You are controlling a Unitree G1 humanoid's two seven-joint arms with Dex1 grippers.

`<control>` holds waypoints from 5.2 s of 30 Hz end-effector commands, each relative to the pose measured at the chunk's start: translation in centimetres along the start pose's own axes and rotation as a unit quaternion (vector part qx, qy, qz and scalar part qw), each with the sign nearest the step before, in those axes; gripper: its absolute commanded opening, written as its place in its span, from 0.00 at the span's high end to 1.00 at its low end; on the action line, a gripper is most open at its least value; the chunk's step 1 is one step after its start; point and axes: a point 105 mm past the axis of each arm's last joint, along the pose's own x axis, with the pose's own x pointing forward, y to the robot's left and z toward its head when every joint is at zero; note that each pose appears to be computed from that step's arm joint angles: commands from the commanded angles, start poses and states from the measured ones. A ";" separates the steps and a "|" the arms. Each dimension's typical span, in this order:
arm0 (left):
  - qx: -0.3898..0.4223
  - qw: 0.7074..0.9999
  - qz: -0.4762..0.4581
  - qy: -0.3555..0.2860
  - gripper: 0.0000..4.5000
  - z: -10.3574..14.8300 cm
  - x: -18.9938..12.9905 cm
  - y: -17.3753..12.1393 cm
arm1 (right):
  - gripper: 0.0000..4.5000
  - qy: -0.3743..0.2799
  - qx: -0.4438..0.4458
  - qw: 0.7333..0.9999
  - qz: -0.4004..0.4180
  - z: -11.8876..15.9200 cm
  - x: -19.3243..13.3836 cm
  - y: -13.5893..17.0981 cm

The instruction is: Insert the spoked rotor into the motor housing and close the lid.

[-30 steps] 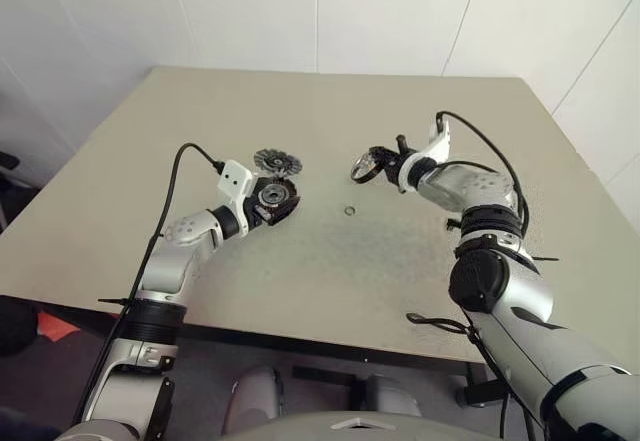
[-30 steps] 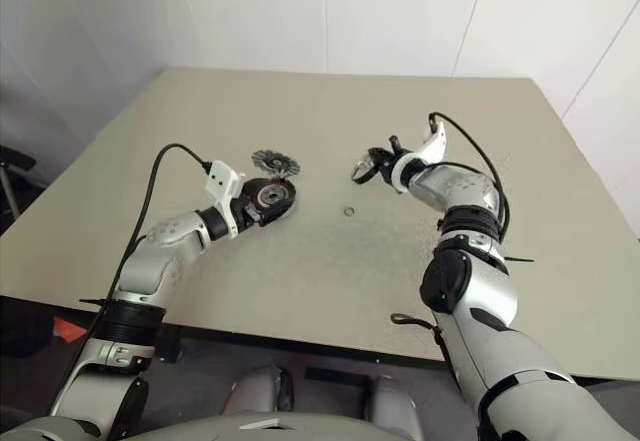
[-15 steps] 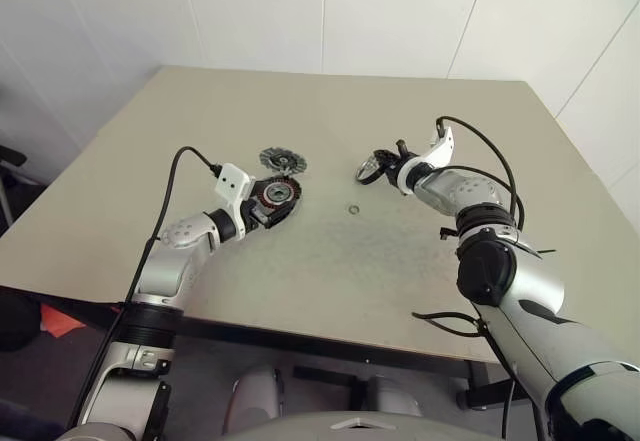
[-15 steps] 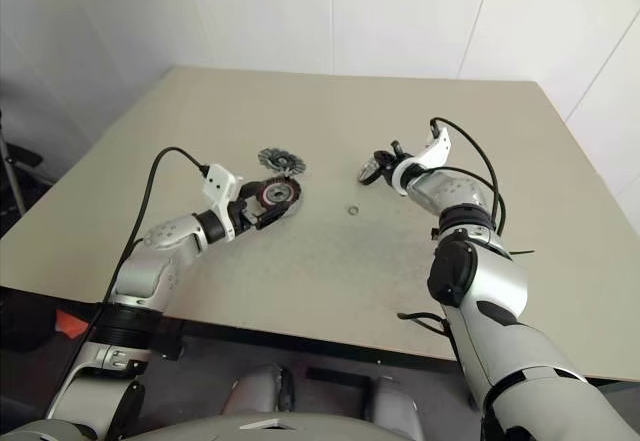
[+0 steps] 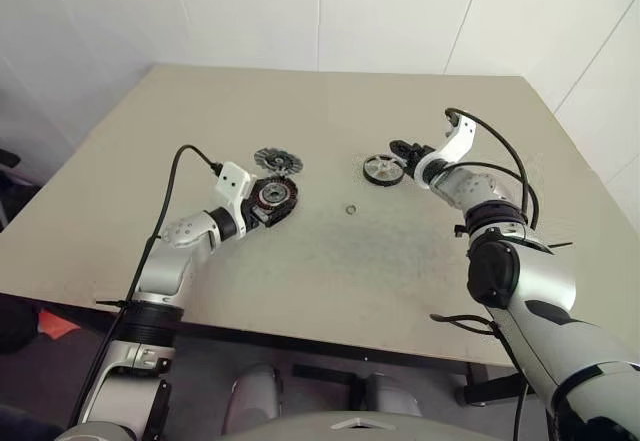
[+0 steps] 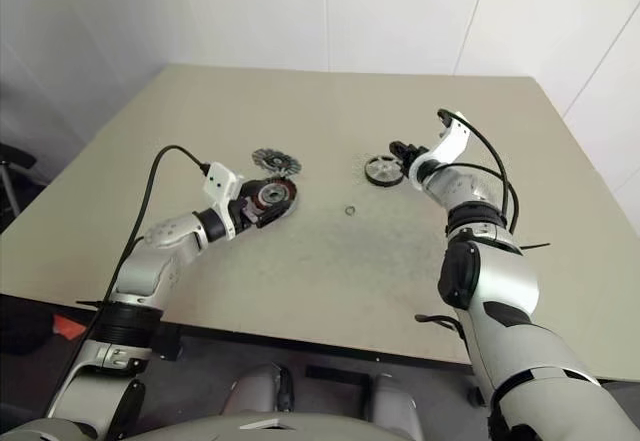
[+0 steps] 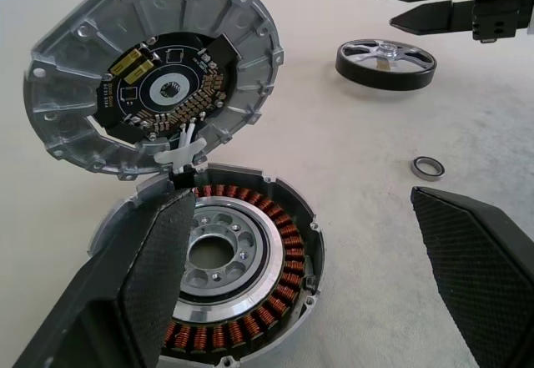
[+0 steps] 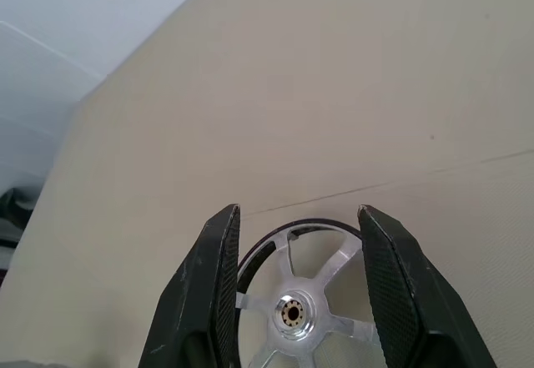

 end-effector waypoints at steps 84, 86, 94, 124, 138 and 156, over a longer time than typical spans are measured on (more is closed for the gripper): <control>0.494 0.838 -0.141 0.187 0.03 1.5 -2.3 4.2 | 0.00 0.036 -0.652 0.677 0.339 -0.2 -8.9 11.2; 0.515 0.821 -0.156 0.192 0.03 1.3 -1.4 4.2 | 0.00 0.027 -0.652 0.688 0.318 0.7 -9.1 10.9; 0.587 0.761 -0.200 0.189 0.03 3.2 1.8 3.9 | 0.00 0.009 -0.654 0.701 0.282 2.3 -9.8 10.7; 0.656 0.630 -0.310 0.278 0.03 2.4 1.7 4.2 | 0.00 -0.023 -0.666 0.701 0.254 6.3 -9.0 11.4; 0.671 0.622 -0.297 0.274 0.03 2.5 4.0 3.3 | 0.00 -0.023 -0.668 0.701 0.249 6.4 -9.1 11.1; 0.668 0.600 -0.318 0.305 0.03 0.3 4.7 2.7 | 0.00 -0.046 -0.663 0.707 0.240 6.8 -8.9 11.6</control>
